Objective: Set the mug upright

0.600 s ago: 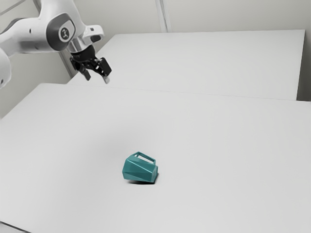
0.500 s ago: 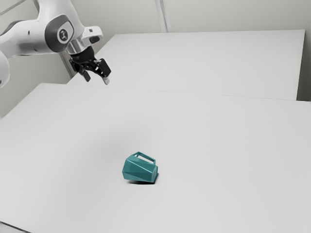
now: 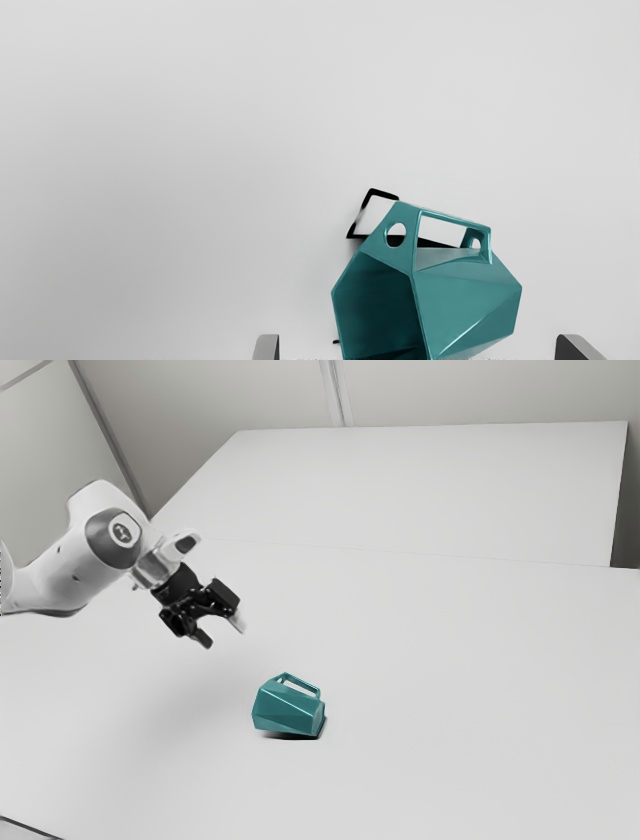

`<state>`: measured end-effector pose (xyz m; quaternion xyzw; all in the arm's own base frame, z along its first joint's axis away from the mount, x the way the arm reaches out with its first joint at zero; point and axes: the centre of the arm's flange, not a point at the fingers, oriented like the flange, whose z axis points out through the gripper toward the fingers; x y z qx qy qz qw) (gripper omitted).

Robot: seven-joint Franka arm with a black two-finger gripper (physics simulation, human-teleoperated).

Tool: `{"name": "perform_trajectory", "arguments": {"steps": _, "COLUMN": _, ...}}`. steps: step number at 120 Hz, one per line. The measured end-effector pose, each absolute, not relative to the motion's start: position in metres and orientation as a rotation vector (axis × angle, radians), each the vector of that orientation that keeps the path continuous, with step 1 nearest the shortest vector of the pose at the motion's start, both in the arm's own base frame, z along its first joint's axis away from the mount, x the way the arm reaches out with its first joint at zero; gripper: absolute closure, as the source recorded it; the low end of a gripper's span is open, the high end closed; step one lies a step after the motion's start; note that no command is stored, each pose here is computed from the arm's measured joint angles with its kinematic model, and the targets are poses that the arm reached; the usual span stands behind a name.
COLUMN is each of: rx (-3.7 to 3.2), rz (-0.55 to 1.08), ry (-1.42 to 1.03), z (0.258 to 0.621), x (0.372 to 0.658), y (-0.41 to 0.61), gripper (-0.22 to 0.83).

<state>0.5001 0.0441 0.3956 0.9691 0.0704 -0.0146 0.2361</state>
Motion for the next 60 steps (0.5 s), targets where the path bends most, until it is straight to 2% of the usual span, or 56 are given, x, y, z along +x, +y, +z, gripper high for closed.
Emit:
{"name": "perform_trajectory", "arguments": {"steps": 26, "rx": 2.559, "rz": -0.134, "ry": 0.169, "z": 0.346, "x": 0.484, "y": 0.034, "gripper": 0.0}}
{"name": "perform_trajectory", "arguments": {"steps": 60, "rx": 2.491, "rz": -0.186, "ry": 0.066, "z": 0.313, "x": 0.472, "y": 0.019, "gripper": 0.0}}
